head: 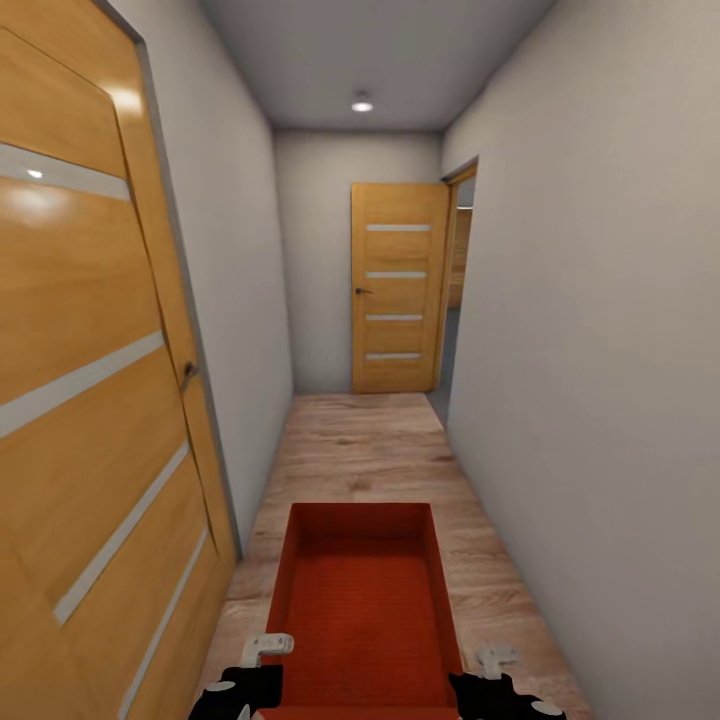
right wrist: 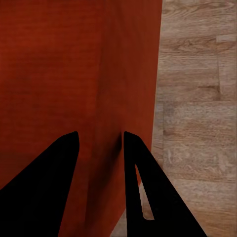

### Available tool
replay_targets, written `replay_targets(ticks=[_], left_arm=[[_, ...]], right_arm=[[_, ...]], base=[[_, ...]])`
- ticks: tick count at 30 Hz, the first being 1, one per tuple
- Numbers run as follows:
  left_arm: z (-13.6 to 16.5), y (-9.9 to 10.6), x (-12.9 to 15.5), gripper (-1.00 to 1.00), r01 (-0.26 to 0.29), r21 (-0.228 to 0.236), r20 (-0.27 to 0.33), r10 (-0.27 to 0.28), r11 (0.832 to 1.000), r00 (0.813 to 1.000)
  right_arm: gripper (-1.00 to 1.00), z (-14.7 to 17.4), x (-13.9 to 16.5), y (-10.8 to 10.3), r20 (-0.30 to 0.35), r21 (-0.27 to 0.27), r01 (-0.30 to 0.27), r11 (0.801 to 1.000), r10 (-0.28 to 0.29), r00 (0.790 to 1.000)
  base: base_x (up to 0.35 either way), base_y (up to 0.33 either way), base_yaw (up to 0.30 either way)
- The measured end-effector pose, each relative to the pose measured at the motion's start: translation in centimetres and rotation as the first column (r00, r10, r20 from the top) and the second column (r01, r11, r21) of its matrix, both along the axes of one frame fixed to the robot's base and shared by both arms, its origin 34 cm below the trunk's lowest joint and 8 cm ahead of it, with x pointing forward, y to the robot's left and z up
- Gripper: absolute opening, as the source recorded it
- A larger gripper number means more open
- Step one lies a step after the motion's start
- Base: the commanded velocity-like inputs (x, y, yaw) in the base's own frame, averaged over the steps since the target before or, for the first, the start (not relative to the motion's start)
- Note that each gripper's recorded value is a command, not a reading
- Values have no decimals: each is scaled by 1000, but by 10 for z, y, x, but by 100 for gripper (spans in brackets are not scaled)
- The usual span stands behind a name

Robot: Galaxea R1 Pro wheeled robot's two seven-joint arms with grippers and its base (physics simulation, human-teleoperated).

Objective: Move the two storage containers from the living room to the garage. In the garage, place one container on the floor and stack the other container on top of it (either order is fine).

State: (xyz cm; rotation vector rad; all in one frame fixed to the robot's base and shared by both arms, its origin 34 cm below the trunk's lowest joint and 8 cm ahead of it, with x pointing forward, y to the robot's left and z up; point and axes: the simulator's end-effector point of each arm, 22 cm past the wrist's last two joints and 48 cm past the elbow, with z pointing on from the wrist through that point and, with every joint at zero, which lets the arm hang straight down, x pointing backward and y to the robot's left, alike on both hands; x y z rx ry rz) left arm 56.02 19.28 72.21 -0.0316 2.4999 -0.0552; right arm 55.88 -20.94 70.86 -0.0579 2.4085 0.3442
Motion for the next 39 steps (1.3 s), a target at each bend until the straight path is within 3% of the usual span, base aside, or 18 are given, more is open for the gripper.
replay_targets(ticks=[39], left_arm=[[0,0,0,-100,0,0,0,0,1000,1000]], right_arm=[[-100,0,0,0,0,0,0,1000,0,1000]], base=[[326,0,0]])
